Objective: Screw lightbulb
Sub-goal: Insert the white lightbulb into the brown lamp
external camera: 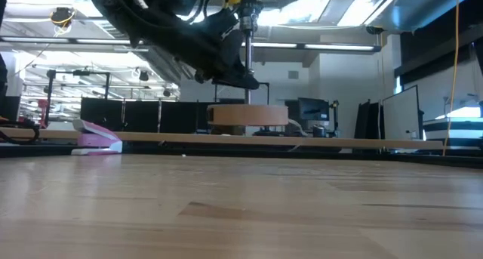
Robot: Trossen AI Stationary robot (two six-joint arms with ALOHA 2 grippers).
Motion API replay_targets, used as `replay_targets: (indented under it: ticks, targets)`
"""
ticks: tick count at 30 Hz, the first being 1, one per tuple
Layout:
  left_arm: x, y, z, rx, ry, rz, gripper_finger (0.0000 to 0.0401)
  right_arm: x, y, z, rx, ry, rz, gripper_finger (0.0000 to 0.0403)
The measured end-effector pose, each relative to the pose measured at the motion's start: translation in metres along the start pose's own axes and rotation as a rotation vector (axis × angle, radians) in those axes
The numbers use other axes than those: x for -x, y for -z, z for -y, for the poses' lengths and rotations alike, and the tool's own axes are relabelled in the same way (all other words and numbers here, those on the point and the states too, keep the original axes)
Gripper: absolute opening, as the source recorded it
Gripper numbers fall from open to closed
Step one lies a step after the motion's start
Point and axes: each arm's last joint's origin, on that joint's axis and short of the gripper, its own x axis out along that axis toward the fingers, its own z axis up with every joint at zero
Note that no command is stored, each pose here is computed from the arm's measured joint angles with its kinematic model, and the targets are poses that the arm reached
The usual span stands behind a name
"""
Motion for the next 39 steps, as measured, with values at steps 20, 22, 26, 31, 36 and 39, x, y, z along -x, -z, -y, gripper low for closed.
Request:
replay_targets:
  ticks: [20,22,26,31,36,39]
  targets:
    - [0.001,0.0,0.002,-0.033,0.006,-0.053,0.0027,-0.01,0.01,-0.024,-0.005,0.023,0.017,0.015]
    - [0.001,0.0,0.002,-0.033,0.006,-0.053,0.0027,-0.01,0.009,-0.024,-0.006,0.018,0.021,0.0163]
    - [0.001,-0.001,0.002,-0.054,0.012,-0.048,0.003,-0.012,0.013,-0.026,0.02,-0.002,0.006,0.0223]
    - [0.001,-0.003,0.002,-0.059,0.009,-0.038,0.0027,-0.011,0.009,-0.025,0.019,0.006,0.011,0.027]
    - [0.001,-0.002,0.002,-0.062,0.011,-0.044,0.0032,-0.009,0.001,-0.023,0.032,-0.018,-0.014,0.0282]
    - [0.001,-0.003,0.003,-0.069,0.04,-0.041,0.0027,-0.002,-0.005,-0.021,0.039,-0.062,-0.039,0.028]
